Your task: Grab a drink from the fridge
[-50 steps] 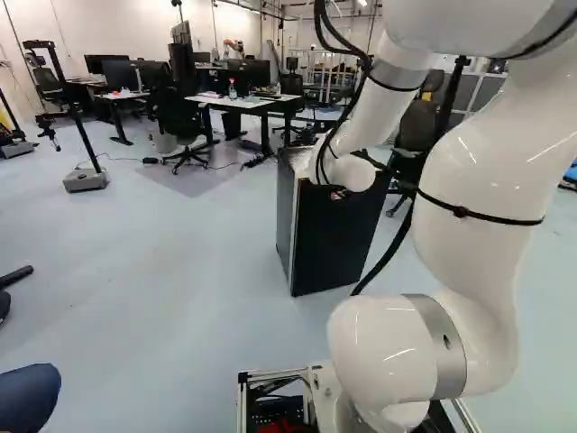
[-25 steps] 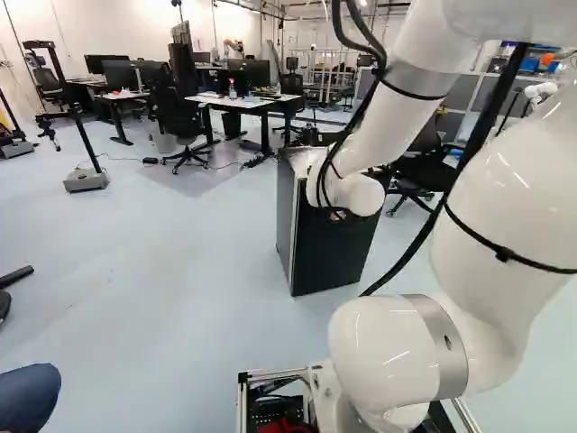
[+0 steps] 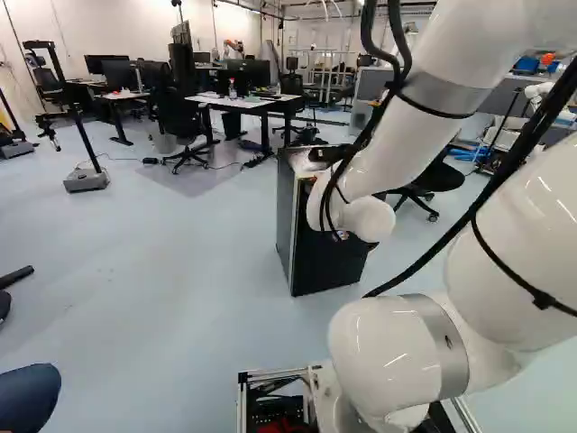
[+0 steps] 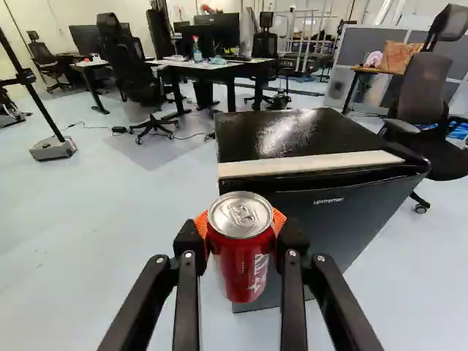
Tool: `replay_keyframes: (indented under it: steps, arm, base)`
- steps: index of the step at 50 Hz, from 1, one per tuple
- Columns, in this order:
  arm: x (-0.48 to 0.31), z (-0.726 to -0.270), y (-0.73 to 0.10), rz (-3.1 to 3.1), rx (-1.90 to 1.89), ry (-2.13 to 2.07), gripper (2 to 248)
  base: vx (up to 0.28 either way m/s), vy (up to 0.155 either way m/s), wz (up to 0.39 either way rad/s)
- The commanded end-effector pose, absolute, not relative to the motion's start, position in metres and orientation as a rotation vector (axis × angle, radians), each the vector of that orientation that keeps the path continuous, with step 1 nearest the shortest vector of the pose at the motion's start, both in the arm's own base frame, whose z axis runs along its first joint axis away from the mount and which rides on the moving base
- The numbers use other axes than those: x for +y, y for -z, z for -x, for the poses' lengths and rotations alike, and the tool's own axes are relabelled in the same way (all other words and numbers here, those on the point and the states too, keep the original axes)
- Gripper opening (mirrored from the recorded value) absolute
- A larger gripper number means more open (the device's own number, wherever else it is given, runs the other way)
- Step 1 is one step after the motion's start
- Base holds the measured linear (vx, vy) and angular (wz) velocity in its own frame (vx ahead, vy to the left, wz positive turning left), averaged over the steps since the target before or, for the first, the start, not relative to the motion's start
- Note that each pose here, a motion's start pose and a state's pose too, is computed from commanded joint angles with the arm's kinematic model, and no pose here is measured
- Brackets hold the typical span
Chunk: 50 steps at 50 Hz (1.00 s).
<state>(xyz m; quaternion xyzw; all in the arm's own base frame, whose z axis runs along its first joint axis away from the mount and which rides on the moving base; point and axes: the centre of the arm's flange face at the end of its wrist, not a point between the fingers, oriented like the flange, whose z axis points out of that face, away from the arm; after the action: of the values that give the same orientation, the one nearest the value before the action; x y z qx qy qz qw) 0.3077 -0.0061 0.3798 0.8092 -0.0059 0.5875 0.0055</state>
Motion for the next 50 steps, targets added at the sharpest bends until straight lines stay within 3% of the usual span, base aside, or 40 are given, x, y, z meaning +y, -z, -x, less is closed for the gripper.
replay_keyframes:
  steps: [50]
  arm:
    - [0.0, -0.27, -0.366, -2.558, 0.0, -1.824, 100]
  base:
    - [0.0, 0.0, 0.0]
